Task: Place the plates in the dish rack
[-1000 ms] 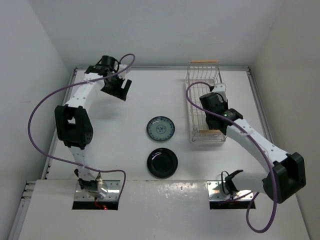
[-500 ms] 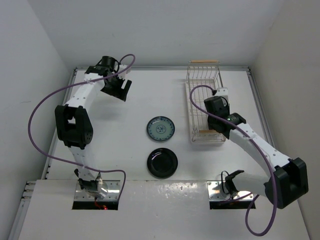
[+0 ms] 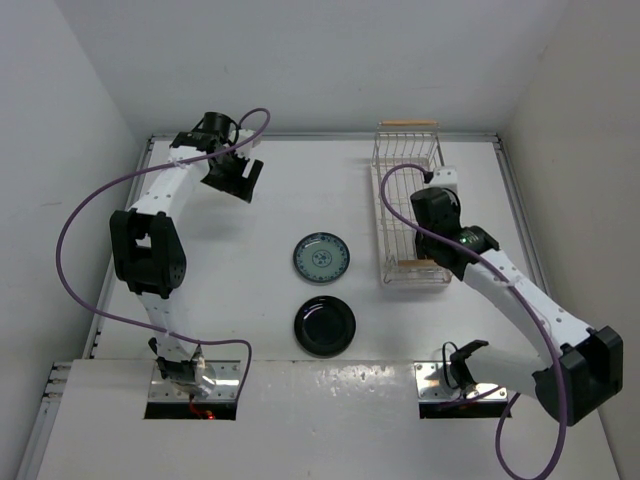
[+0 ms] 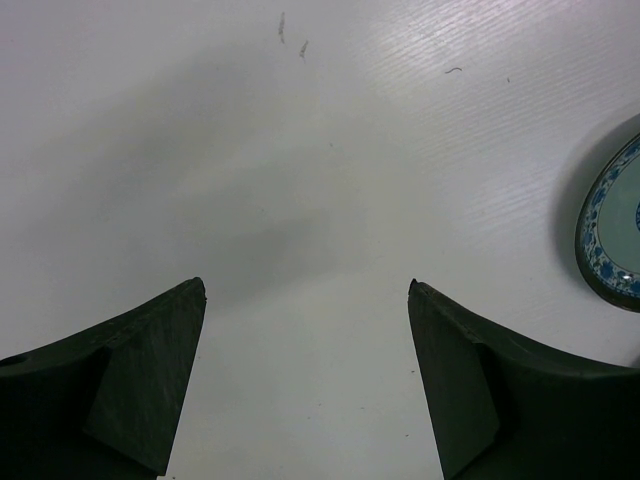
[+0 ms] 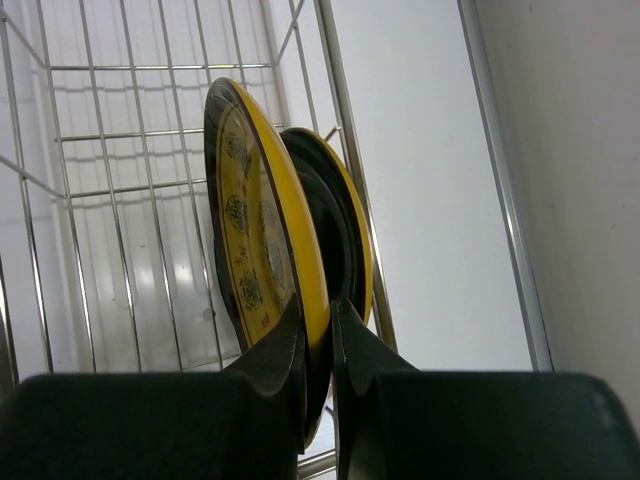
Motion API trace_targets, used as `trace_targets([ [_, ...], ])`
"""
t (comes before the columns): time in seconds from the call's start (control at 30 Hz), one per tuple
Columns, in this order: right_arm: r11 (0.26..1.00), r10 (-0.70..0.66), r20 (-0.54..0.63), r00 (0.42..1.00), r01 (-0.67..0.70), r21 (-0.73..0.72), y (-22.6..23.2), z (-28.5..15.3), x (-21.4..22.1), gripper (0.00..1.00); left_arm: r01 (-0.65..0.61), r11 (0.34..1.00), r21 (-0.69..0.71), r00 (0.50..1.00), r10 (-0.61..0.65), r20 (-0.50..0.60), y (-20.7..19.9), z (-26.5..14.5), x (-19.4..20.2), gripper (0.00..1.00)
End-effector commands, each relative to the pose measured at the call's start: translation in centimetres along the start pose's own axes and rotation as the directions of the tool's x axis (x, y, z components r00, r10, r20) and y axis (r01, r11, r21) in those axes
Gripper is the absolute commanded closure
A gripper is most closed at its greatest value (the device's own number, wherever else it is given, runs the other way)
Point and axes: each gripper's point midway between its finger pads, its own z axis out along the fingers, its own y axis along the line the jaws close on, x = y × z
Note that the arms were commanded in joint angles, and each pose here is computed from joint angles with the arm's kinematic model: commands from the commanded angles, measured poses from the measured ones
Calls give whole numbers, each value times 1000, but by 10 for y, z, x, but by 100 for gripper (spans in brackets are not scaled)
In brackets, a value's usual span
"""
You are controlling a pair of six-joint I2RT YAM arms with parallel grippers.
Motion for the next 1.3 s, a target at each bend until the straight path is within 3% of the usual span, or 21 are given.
trace_targets([
  [0.0,998,56,27,998,-56,-14,6,0,-10,100,9,1000,-18,1000,-8,3,3,4,-2,13],
  [0.5,998,-11,-102,995,5,-60,28,20,38,99,9,1000,-18,1000,-8,3,3,4,-2,13],
  [0.6,997,-20,-122,992,11,-80,31,20,36,63,-1,1000,-18,1000,1,2,3,4,-2,13],
  [0.83,993,-51,-3,999,51,-102,20,9,-21,33,-1,1000,-27,1000,1,0,5,4,-1,13],
  [0.97,991,-8,101,995,22,-133,12,-15,-80,26,-1,999,-42,1000,2,7,7,-1,-3,13],
  [1.07,971,15,140,990,19,-238,26,-36,-96,26,-23,995,-96,1000,23,-3,16,-10,1,13],
  [1.17,894,11,119,993,44,-446,77,-59,-81,24,-33,989,-141,999,29,-30,21,-18,15,13],
  [1.2,870,-14,71,997,47,-490,93,-58,-57,23,-42,989,-139,999,37,-36,20,-19,19,13],
  [1.27,745,-122,14,992,101,-659,140,-79,-20,22,-44,988,-146,997,34,-67,19,-20,34,13],
])
